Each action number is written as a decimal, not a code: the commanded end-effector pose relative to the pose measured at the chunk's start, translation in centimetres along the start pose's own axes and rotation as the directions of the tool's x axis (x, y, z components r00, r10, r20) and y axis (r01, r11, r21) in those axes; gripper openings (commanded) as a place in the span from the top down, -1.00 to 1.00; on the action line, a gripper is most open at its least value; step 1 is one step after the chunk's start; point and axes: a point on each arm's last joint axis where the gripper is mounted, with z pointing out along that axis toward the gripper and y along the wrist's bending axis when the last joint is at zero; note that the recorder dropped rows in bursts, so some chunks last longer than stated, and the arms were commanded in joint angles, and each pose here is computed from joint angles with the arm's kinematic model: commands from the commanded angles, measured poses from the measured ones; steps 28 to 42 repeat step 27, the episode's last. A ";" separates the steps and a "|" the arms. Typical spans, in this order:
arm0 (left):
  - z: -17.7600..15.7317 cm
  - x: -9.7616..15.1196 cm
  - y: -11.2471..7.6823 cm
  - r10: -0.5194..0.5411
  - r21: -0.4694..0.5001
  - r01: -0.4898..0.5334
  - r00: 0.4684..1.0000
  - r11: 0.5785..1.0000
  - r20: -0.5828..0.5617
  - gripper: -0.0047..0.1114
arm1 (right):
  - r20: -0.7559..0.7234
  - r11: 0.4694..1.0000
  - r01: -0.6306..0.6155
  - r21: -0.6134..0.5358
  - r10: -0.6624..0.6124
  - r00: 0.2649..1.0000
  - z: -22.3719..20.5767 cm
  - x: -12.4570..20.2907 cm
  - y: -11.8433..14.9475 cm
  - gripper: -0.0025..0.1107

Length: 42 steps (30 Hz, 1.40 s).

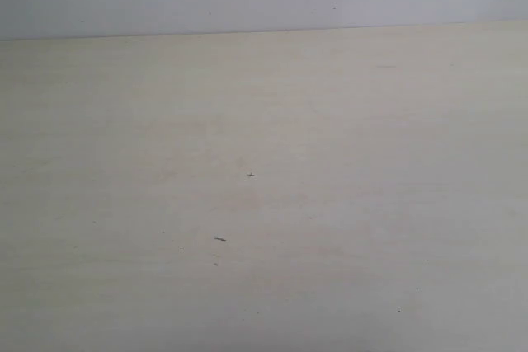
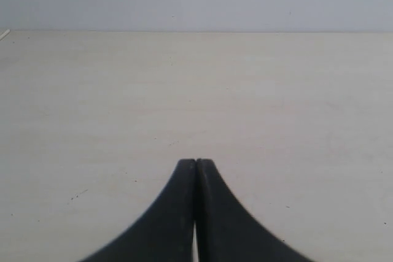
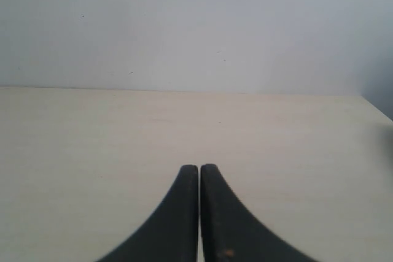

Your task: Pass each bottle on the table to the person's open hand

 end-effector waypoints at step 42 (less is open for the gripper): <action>0.0 -0.1 0.0 -0.005 0.002 0.005 1.000 1.000 0.014 0.92 | 0.008 1.000 -0.004 0.006 0.004 1.000 0.0 0.1 0.0 0.93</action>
